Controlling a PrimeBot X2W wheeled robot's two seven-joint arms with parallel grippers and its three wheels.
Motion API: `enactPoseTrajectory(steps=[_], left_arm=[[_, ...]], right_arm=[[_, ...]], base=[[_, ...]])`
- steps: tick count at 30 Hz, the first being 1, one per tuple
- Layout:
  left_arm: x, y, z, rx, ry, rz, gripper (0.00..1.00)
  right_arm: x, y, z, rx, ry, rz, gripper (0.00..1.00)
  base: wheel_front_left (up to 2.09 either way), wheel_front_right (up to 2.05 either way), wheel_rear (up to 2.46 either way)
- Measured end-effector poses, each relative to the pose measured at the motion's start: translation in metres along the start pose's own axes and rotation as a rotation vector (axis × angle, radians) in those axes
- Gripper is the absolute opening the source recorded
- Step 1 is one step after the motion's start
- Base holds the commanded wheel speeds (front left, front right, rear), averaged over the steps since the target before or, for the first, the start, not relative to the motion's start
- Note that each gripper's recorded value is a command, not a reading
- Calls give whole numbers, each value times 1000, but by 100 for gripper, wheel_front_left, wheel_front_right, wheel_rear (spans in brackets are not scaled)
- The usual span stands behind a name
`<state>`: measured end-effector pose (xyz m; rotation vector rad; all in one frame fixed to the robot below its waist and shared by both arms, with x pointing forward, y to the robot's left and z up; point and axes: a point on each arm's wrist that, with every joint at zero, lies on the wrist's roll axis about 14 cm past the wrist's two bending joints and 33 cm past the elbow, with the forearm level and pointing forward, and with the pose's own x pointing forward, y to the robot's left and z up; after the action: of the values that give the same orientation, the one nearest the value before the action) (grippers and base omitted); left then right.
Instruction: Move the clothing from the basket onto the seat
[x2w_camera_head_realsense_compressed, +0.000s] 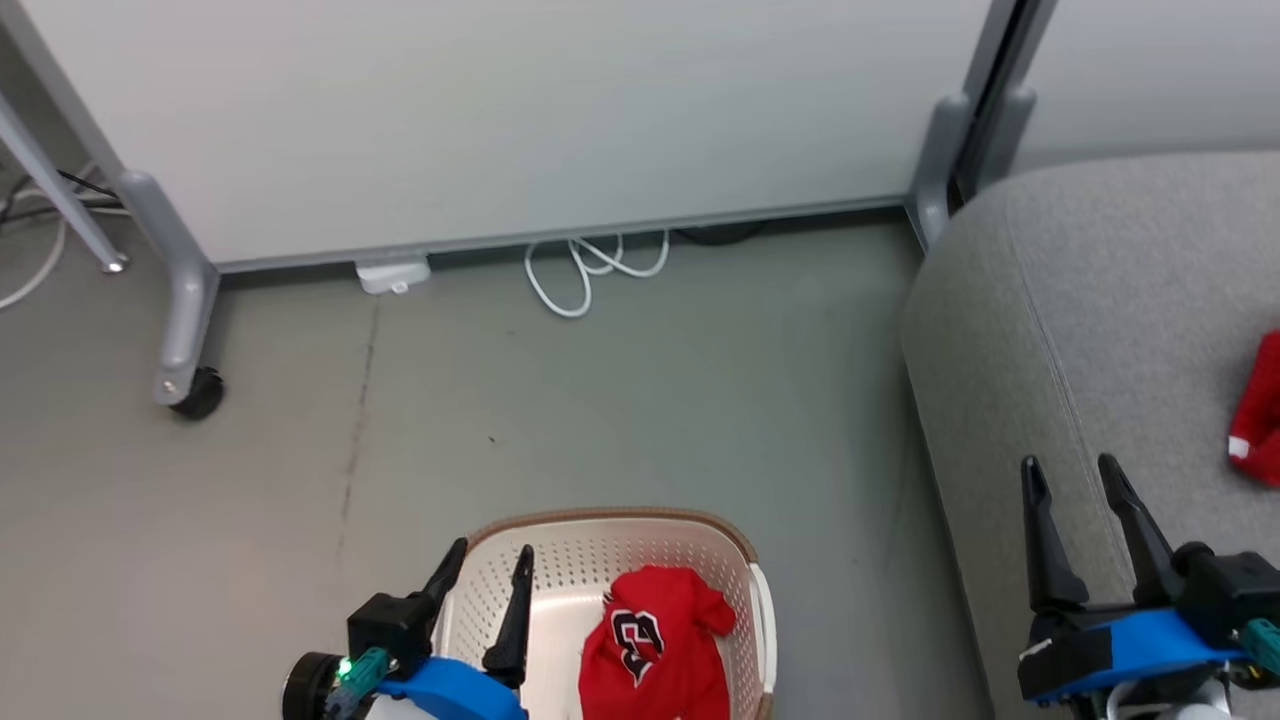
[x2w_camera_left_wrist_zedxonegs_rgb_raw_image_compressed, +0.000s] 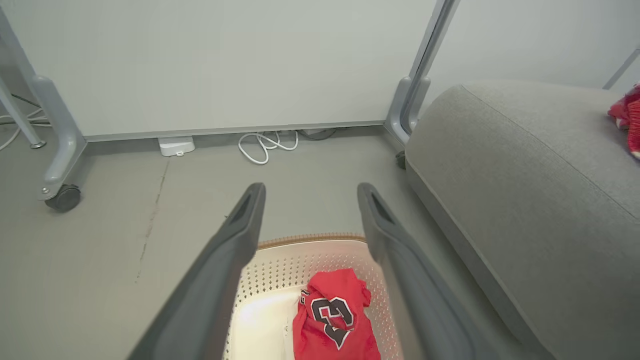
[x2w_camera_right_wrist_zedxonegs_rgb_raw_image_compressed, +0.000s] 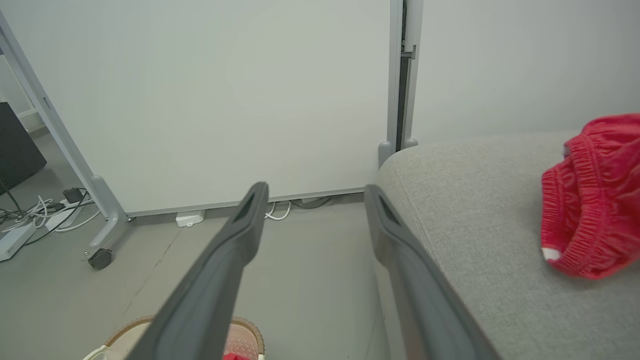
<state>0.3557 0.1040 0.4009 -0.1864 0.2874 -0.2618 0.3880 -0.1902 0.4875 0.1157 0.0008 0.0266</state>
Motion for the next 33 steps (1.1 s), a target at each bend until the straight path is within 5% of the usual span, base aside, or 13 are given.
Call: enactPoseTrajectory(steps=[15, 33], left_arm=[[66, -33, -89, 60, 314, -187, 100], [87, -43, -208, 179, 649, -401, 100]], right_arm=[[38, -6, -35, -25, 78, -3, 100], [55, -24, -94, -21, 190, -32, 100]], base=[[0, 0, 0], [0, 0, 0]])
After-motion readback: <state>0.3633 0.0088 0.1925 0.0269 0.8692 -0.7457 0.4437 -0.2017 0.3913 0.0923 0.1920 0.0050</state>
